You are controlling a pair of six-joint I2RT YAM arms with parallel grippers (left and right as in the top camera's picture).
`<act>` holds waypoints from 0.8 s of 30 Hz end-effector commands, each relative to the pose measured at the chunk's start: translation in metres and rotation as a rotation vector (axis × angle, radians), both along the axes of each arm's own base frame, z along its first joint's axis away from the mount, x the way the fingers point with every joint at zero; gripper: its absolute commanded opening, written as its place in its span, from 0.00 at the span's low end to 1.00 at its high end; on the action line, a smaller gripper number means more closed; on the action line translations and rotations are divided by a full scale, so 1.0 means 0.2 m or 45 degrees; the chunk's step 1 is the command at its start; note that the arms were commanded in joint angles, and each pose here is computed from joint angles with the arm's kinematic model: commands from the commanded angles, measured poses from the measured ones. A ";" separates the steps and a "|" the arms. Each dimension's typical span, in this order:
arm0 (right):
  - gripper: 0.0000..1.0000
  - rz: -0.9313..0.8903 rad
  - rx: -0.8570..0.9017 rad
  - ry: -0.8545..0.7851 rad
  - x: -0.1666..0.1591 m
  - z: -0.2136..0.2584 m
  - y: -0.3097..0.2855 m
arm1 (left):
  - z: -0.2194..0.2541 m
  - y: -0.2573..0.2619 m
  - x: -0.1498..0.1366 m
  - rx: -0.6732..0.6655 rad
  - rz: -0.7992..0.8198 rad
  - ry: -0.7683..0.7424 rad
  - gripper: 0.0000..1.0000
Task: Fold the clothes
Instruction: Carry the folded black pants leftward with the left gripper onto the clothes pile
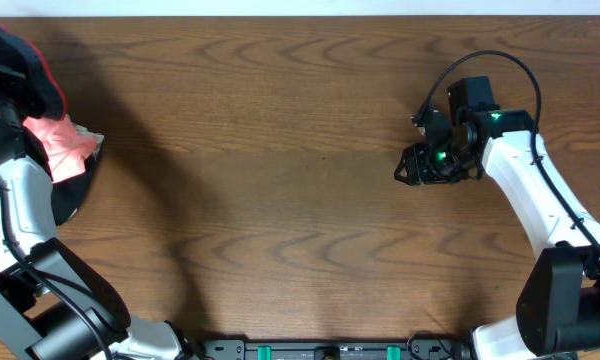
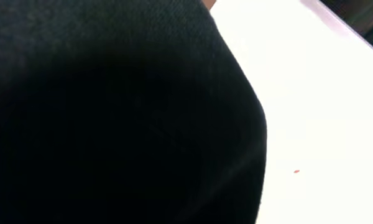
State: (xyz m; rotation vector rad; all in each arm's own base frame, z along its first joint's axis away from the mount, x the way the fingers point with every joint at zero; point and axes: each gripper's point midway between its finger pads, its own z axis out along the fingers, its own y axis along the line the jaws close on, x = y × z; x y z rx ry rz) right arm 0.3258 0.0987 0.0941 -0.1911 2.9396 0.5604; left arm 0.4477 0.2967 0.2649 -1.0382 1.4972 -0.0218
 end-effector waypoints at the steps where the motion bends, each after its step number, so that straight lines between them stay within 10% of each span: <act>1: 0.52 0.018 0.003 0.004 -0.01 -0.01 0.01 | 0.05 0.01 0.01 0.007 0.000 -0.025 0.06; 20: 0.52 0.009 0.004 0.008 -0.01 -0.01 0.01 | -0.59 0.16 -0.46 -0.450 0.323 0.491 0.07; 24: 0.52 0.009 0.004 0.008 -0.01 -0.01 0.01 | -0.66 0.11 -0.52 -0.511 0.320 0.574 0.50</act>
